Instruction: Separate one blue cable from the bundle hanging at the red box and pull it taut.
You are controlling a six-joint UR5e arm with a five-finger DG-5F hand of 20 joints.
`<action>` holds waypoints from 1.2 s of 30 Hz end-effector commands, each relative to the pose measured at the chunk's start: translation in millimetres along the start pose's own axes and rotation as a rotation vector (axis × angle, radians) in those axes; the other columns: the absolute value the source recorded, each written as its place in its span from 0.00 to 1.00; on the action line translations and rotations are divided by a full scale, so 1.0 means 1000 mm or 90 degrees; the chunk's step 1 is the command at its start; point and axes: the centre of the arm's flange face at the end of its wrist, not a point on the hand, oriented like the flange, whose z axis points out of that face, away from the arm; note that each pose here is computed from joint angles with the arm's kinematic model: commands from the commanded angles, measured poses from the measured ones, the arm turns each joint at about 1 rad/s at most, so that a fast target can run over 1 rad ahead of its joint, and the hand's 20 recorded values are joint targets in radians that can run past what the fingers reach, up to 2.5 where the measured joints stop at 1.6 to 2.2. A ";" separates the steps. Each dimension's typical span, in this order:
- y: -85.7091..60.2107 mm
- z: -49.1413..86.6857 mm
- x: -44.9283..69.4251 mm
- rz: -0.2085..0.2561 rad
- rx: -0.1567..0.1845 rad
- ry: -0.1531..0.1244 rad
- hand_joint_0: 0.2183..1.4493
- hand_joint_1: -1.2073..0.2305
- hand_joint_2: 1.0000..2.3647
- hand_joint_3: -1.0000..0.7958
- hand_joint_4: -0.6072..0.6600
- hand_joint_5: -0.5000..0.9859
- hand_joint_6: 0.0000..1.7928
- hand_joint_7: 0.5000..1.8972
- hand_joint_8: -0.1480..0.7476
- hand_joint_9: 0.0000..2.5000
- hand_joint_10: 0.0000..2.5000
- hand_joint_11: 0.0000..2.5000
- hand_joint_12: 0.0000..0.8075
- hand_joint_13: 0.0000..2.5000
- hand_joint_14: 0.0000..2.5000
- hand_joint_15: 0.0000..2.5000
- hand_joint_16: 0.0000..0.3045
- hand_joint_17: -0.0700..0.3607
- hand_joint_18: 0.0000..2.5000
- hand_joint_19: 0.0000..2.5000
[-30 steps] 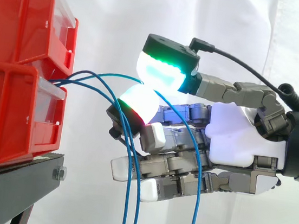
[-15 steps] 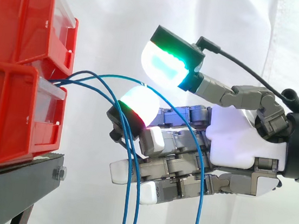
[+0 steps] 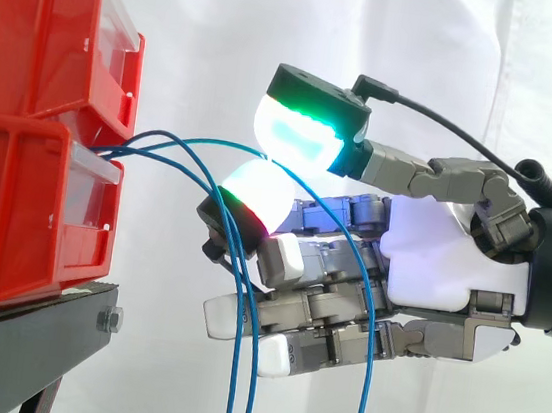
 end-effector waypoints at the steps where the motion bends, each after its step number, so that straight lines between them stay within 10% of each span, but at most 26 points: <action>1: -0.001 0.000 0.000 0.000 0.001 -0.001 0.30 0.36 0.01 0.37 0.59 0.24 0.52 0.47 0.57 0.41 0.01 0.37 0.47 0.31 0.01 0.19 0.16 0.42 0.29 0.22; 12: -0.001 0.000 0.000 0.000 0.001 0.000 0.29 0.49 0.01 0.36 0.59 0.24 0.52 0.46 0.57 0.41 0.01 0.35 0.48 0.29 0.01 0.20 0.17 0.43 0.26 0.23; 21: -0.001 0.000 0.000 0.000 0.001 -0.001 0.29 0.37 0.01 0.52 0.59 0.25 0.52 0.48 0.64 0.43 0.00 0.36 0.55 0.32 0.01 0.19 0.20 0.49 0.31 0.20; 36: -0.001 -0.001 0.001 -0.001 0.002 -0.001 0.31 0.38 0.01 0.48 0.58 0.23 0.53 0.42 0.59 0.42 0.01 0.39 0.50 0.31 0.01 0.19 0.18 0.44 0.29 0.22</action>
